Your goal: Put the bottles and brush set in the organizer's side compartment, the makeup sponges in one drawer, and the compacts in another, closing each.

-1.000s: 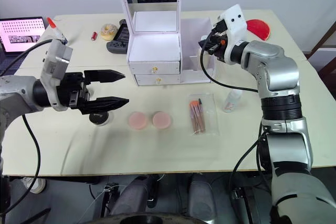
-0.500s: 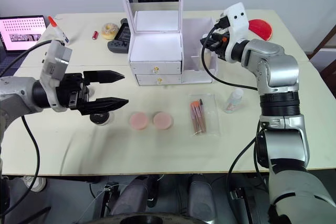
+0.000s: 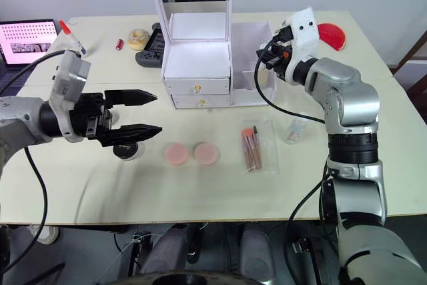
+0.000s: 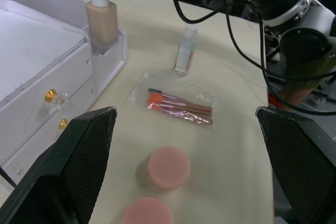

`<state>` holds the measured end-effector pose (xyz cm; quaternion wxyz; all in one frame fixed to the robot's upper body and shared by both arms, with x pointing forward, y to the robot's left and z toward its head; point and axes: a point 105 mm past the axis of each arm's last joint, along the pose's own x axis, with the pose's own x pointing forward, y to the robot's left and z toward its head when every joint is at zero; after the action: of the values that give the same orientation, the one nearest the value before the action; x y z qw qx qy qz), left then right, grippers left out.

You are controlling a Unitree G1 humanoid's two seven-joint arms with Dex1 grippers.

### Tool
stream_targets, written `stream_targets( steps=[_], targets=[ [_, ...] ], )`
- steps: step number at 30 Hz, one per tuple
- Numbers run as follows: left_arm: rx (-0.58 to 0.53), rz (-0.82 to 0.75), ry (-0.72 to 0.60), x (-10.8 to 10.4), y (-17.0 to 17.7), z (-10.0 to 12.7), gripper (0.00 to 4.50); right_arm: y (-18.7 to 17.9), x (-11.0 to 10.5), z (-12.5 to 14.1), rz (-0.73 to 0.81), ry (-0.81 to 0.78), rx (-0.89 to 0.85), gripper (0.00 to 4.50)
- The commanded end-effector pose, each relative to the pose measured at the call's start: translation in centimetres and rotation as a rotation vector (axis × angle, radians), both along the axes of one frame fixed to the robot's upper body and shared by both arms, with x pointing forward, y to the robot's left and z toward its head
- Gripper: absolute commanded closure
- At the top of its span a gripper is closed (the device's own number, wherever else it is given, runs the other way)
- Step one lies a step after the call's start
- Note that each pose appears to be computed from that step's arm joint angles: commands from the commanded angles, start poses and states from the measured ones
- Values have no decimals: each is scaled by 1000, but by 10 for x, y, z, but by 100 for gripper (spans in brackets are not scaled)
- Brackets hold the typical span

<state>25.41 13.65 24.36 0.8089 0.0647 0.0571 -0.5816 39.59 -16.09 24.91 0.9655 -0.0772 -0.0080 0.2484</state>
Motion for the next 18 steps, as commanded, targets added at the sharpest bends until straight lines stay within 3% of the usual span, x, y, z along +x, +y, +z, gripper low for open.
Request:
stream_targets(
  steps=[1,18],
  targets=[
    [-3,-5,-47,-3,2,10,0,6,-7,16,13,-91,23,378],
    [-5,-6,-45,-2,2,10,0,13,-6,42,4,-176,81,378]
  ],
)
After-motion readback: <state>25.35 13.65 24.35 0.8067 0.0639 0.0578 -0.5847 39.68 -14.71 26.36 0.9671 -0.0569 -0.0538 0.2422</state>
